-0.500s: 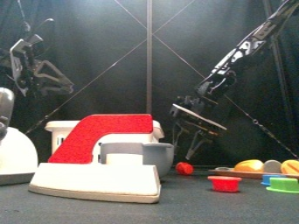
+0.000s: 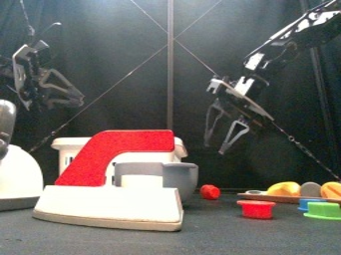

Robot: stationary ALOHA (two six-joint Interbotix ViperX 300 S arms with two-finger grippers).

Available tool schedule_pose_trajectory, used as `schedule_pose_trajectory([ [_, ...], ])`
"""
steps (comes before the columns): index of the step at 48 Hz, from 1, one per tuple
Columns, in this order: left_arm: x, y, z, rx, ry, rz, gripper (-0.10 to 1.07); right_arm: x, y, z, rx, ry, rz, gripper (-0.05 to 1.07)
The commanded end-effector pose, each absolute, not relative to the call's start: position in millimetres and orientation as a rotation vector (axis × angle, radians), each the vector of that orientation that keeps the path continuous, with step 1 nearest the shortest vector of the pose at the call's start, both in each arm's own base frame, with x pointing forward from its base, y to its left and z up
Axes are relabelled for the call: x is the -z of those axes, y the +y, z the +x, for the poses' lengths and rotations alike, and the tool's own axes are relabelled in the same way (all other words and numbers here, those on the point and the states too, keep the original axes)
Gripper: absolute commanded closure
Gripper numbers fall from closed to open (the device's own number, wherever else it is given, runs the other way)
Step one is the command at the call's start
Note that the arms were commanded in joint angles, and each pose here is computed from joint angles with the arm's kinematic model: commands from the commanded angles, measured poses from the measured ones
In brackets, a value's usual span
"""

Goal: Grab banana

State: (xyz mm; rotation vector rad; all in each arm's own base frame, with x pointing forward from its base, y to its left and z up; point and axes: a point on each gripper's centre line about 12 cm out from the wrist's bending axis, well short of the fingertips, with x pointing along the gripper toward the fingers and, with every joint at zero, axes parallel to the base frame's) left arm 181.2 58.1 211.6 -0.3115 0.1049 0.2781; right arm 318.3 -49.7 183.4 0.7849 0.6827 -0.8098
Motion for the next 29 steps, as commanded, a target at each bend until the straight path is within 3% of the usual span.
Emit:
schedule_pose_trajectory([
  [1, -217.9, 58.6, 184.0, -0.273, 0.089, -0.307, 0.32, -195.2, -42.0, 310.0, 0.844, 0.687, 0.814, 0.19],
  [14, -218.5, 58.5, 184.3, -0.273, 0.086, -0.311, 0.32, -185.0, -35.6, 283.5, 1.033, 0.812, 0.763, 0.19],
  [29, -218.2, 58.4, 183.9, -0.273, 0.086, -0.311, 0.32, -162.0, -36.3, 265.6, 1.087, 0.886, 0.754, 0.19],
])
